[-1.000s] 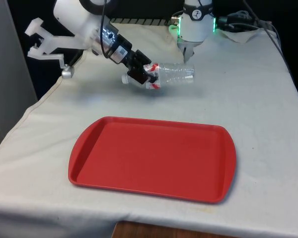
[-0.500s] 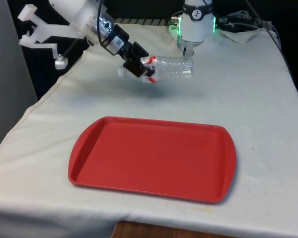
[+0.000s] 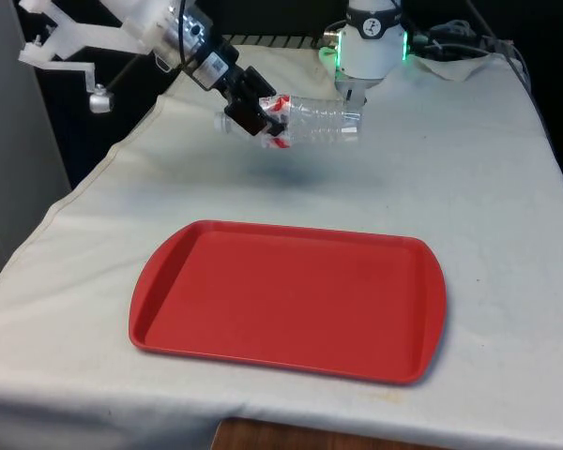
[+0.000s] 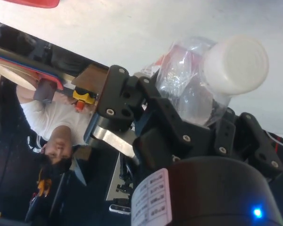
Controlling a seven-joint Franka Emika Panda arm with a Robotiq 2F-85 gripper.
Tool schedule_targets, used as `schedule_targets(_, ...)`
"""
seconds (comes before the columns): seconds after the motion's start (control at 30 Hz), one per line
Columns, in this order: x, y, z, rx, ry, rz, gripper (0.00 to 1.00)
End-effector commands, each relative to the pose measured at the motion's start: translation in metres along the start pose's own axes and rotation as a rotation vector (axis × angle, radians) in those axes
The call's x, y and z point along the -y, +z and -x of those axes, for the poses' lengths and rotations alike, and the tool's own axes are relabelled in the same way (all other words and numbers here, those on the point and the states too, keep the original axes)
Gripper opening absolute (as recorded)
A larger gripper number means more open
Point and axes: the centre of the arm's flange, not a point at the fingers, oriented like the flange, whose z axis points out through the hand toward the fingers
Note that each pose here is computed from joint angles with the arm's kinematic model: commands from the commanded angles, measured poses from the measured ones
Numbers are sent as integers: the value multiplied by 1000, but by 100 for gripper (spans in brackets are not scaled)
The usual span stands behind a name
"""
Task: Place the bottle upright on the tray.
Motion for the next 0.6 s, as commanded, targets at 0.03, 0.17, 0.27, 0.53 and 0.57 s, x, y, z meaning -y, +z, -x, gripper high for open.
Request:
schedule_targets(0.03,3,-4,4,-17,5,-1,14)
schedule_targets(0.17,10,-9,10,-31,7,-4,14)
schedule_targets(0.27,19,-13,16,-45,11,-6,14)
schedule_targets(0.53,36,-21,28,-74,18,-11,14)
schedule_targets(0.57,39,-22,30,-77,19,-11,14)
